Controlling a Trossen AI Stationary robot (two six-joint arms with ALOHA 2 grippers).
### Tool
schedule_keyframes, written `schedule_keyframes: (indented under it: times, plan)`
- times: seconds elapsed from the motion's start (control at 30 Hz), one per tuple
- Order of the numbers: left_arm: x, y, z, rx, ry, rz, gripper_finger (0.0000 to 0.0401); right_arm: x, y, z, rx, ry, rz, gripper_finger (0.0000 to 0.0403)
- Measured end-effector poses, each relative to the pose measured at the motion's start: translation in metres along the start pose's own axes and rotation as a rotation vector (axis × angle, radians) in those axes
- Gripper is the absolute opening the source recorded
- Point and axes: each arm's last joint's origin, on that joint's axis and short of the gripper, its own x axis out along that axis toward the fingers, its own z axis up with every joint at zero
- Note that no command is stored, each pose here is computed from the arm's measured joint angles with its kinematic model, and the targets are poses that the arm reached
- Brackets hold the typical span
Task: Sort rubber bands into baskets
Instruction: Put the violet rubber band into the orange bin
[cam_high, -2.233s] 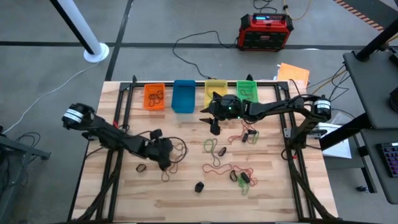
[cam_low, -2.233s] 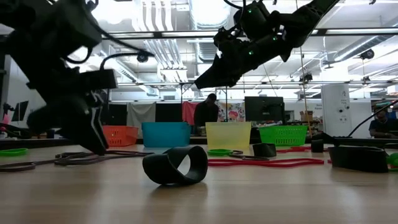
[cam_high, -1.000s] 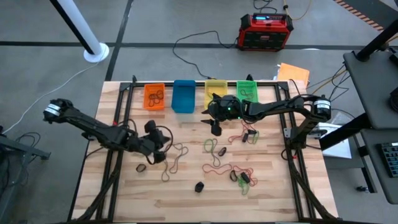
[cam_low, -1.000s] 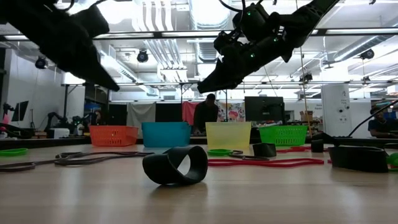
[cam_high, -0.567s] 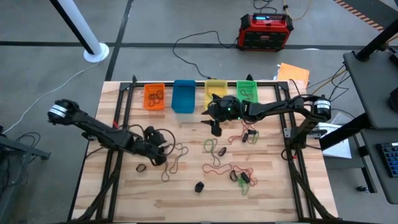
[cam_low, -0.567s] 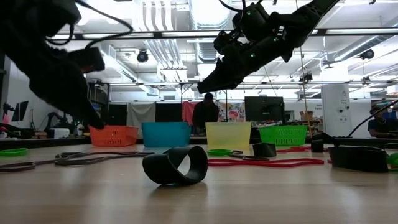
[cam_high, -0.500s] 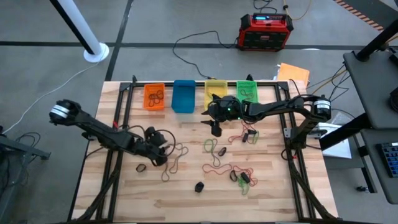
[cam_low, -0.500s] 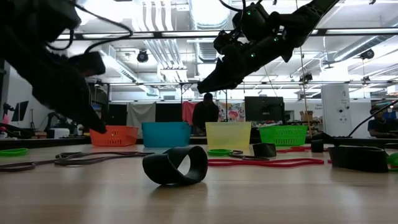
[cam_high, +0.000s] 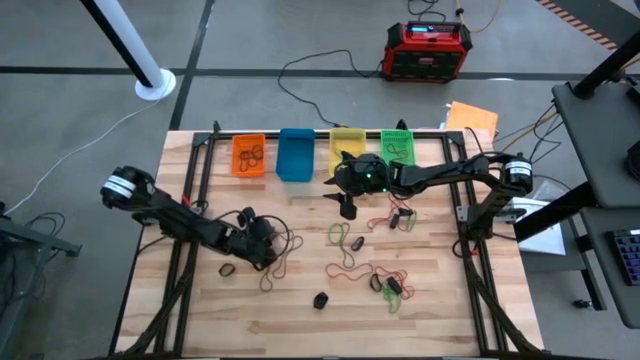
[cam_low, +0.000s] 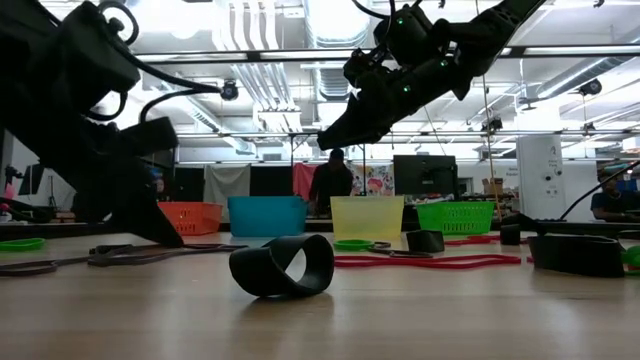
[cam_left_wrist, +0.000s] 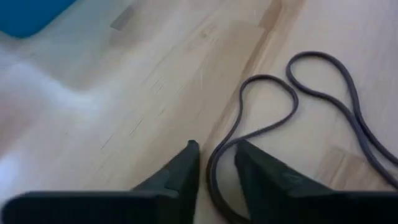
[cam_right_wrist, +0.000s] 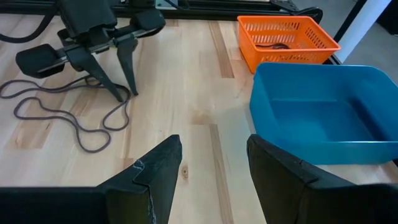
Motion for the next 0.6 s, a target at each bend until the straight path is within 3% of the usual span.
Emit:
schedule_keyframes:
  times: [0.13, 0.6]
  plan:
    - [0.002, 0.001, -0.003, -0.003, -0.019, -0.010, 0.0010, 0.000, 0.000, 0.000, 0.000, 0.001, 0.000, 0.0178]
    - [-0.015, 0.004, 0.012, 0.067, -0.128, -0.075, 0.0000, 0.000, 0.000, 0.000, 0.000, 0.003, 0.000, 0.0178]
